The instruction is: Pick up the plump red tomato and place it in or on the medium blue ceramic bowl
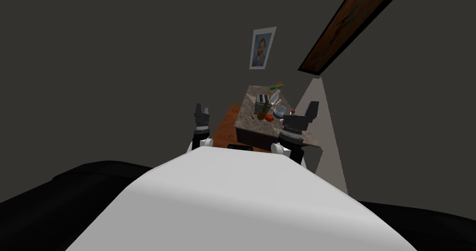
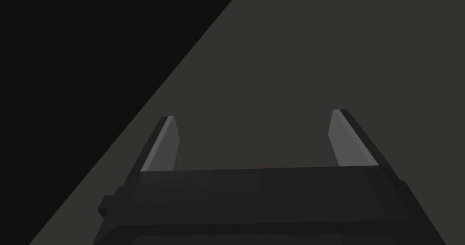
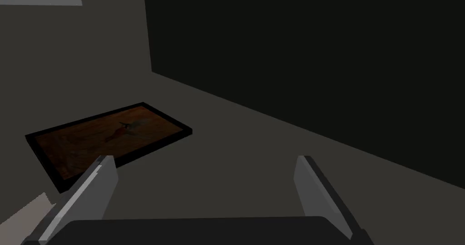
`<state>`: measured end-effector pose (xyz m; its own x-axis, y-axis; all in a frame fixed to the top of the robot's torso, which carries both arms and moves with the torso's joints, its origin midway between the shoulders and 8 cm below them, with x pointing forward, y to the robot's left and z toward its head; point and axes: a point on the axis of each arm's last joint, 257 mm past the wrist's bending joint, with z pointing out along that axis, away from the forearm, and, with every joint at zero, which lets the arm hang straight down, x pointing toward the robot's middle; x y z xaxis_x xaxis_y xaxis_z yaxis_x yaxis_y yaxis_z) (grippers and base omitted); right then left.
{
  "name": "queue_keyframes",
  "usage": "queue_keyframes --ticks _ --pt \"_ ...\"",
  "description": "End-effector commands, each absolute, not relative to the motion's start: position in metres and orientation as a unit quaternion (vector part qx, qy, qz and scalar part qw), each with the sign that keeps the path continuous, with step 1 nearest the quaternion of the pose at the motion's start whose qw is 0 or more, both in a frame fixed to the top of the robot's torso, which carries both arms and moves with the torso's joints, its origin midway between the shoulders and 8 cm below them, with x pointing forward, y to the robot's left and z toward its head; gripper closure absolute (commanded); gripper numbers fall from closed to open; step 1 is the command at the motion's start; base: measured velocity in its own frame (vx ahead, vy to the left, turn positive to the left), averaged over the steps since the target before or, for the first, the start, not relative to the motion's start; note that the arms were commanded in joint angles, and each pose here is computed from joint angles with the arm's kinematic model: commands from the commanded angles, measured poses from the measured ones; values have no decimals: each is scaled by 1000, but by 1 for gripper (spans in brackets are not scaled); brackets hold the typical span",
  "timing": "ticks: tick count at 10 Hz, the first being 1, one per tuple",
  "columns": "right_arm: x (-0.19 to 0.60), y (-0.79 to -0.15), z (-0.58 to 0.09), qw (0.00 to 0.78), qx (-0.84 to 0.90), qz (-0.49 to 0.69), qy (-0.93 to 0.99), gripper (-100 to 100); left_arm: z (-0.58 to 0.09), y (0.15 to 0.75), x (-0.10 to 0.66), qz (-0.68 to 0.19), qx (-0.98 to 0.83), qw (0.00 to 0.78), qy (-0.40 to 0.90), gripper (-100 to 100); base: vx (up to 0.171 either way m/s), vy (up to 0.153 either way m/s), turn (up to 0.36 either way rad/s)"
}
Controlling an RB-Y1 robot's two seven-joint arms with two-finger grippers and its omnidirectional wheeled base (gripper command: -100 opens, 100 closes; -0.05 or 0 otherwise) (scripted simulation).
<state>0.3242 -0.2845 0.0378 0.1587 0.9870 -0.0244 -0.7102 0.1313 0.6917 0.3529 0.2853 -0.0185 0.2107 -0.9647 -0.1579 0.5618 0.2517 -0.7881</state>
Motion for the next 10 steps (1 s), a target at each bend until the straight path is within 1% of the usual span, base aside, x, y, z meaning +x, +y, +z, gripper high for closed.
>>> queue_keyframes --ticks 1,6,10 --pt "328 -281 35 715 263 589 271 -100 -18 285 353 -532 -302 717 334 0 -29 -18 25" --pt "345 -271 18 738 209 537 351 -100 -18 285 353 -532 -302 717 334 0 -72 -41 36" --pt "364 -268 -8 761 142 461 435 -100 -18 285 353 -532 -302 717 334 0 -96 -50 55"
